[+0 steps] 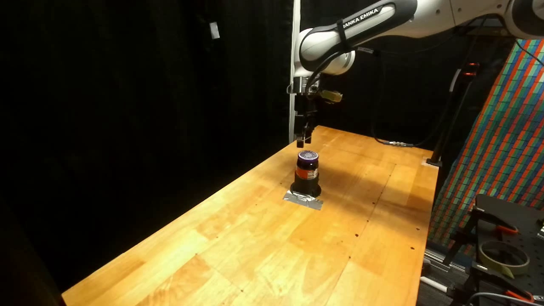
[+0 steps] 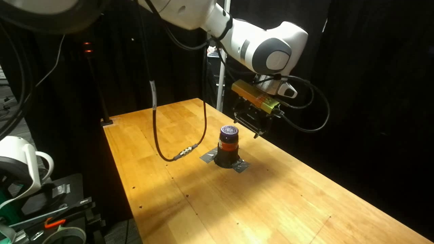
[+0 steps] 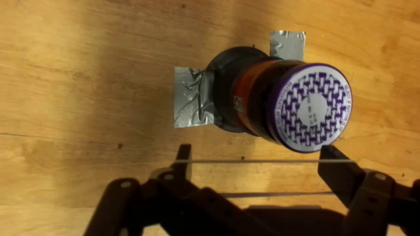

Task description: Put the band on the brown cup

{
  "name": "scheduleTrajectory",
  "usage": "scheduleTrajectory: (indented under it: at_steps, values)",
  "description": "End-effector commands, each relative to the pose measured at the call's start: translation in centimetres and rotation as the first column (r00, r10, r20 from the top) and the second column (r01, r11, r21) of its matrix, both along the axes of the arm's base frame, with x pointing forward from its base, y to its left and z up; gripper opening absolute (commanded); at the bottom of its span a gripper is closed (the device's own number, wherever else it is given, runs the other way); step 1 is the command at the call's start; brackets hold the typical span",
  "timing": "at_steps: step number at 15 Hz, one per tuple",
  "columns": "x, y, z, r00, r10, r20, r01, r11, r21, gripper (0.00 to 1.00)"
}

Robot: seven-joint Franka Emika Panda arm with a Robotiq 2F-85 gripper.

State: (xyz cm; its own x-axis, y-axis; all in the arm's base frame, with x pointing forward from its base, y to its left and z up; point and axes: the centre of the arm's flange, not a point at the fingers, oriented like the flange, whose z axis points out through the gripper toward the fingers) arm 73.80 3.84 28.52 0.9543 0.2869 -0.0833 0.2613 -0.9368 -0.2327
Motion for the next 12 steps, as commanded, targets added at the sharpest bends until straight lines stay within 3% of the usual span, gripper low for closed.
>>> scheduleTrajectory:
  at_steps: [1,7,12]
  values:
    - [5.5,2.4,1.0,0.999,-0.03,-0.018,0.031,0.999,0.04,1.0]
    - [5.6,6.5,-2.0,0.987,-0.037,-0.158,0.022,0.995,-0.094,1.0]
    - [4.3,8.1,-4.4,0.96,-0.073,-0.269,0.012,0.975,-0.221,1.0]
